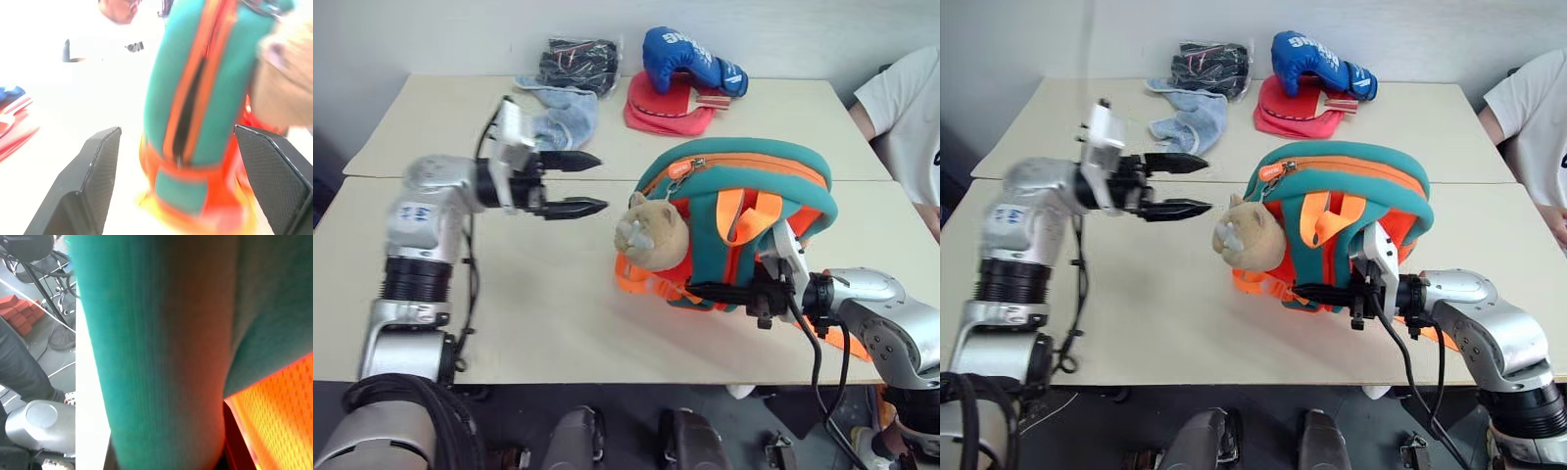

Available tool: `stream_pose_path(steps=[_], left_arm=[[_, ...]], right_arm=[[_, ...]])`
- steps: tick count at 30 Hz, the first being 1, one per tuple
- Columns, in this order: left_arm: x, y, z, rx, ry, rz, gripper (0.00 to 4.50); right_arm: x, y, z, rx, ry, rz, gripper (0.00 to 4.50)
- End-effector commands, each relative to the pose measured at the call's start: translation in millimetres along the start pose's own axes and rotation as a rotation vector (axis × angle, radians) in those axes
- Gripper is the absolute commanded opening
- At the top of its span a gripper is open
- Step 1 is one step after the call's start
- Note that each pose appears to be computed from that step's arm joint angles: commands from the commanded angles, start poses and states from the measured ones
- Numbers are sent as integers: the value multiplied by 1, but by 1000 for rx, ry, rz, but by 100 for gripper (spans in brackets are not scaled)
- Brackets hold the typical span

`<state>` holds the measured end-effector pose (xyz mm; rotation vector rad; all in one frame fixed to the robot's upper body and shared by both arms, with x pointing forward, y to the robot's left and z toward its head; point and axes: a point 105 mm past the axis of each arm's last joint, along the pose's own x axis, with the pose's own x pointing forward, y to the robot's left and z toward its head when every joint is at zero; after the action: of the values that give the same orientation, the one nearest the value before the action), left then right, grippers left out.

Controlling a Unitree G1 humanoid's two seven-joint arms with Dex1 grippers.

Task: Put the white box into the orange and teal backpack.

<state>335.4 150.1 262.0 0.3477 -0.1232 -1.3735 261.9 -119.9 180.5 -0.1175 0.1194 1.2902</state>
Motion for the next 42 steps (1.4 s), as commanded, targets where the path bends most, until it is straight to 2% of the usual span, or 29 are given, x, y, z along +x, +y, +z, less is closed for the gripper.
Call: stream_pose_path(steps=[1, 7, 11, 15, 18, 23, 27, 28, 33, 37, 40, 42], left_arm=[[-5, -21, 17, 32, -25, -75, 387], [33, -53, 31, 69, -153, -43, 387], [57, -61, 22, 54, -183, 2, 387], [67, -68, 16, 43, -205, -18, 387], [64, -67, 17, 31, -223, -15, 328], [54, -59, 18, 30, -220, 14, 174], [24, -19, 26, 23, -240, 207, 64], [17, -12, 29, 21, -250, 241, 50], [-9, 17, 25, 18, -184, 364, 50], [-26, 42, -10, -162, -47, 495, 50], [-26, 44, -31, -248, 11, 514, 50], [-19, 35, -52, -272, 102, 475, 50]], right_arm=[[2, -1, 9, -42, -25, 2, 4], [9, -6, 9, -52, -30, 30, 4], [11, -8, 10, -50, -25, 49, 4], [12, -8, 10, -50, -17, 65, 4], [12, -9, 10, -51, -15, 59, 4], [10, -10, 8, -49, -13, 45, 4], [6, -8, 2, -39, -17, 29, 4], [5, -7, 1, -39, -17, 25, 4], [-6, -9, -3, -34, -12, -14, 4], [-12, -11, -6, -32, -9, -44, 4], [-13, -11, -7, -32, -14, -56, 4], [-13, -11, -7, -32, -20, -62, 4]])
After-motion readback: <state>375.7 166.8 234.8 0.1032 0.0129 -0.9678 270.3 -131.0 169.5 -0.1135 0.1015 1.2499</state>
